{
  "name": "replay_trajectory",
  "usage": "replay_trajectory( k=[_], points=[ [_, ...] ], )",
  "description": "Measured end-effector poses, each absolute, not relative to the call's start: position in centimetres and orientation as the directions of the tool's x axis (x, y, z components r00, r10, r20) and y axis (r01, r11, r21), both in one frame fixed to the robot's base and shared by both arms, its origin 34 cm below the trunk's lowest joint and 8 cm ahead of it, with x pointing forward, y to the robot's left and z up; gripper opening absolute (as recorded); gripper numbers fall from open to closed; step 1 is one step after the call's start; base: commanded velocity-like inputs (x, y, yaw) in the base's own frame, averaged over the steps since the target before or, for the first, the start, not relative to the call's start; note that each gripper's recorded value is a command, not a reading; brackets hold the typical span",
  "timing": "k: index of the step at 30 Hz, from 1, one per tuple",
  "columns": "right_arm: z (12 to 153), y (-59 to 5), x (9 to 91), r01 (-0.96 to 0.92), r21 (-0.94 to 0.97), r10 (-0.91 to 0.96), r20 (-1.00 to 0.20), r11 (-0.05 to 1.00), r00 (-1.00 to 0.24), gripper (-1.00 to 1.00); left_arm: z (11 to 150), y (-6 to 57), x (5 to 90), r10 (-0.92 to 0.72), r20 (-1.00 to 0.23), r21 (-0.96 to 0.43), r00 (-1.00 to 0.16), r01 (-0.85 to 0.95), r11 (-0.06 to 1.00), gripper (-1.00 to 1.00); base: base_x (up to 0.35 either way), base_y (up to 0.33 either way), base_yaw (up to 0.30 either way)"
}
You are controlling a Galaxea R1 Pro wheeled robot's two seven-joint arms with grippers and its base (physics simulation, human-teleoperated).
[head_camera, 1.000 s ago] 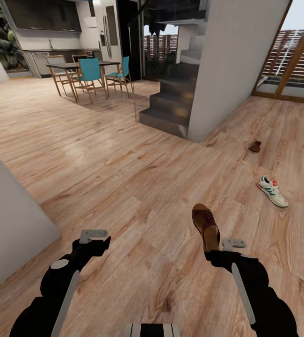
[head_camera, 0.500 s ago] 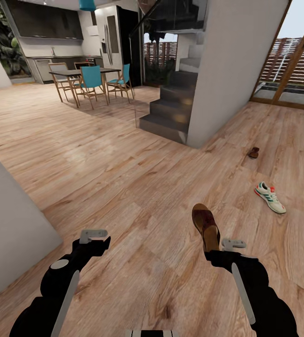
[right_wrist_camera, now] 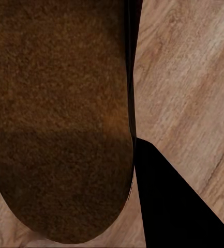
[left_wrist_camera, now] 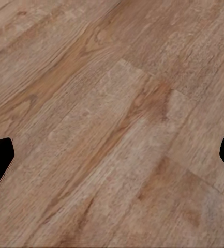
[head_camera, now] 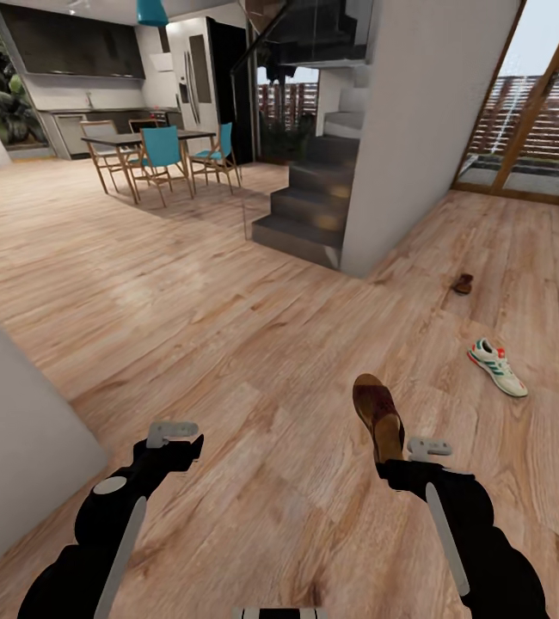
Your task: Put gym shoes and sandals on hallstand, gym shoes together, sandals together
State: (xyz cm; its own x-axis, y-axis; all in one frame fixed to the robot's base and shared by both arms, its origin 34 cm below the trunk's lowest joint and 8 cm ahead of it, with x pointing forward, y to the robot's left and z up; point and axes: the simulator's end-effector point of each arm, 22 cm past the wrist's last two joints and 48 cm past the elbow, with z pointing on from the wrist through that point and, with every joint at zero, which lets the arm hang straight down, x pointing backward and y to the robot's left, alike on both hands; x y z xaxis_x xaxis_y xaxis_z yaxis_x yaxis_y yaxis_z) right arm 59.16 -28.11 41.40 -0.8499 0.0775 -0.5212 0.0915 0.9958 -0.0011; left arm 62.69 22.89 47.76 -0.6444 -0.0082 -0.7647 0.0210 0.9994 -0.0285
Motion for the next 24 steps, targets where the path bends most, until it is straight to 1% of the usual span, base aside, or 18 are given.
replay_trajectory(
  k=[11, 24],
  points=[
    [42.1, -28.1, 59.3, 0.092, 0.0, 0.077, -0.532, 0.996, -0.843, -1.0, 48.5, 22.9, 62.8, -0.008, -0.773, -0.028, -0.634, 0.021, 0.999, 1.0, 0.293, 0.185, -0.22],
    [42.9, -28.1, 59.6, 0.092, 0.001, 0.078, -0.547, 0.996, -0.834, -1.0, 49.4, 22.9, 62.9, -0.007, -0.784, -0.027, -0.621, 0.022, 0.999, 1.0, 0.335, 0.021, -0.214]
  ],
)
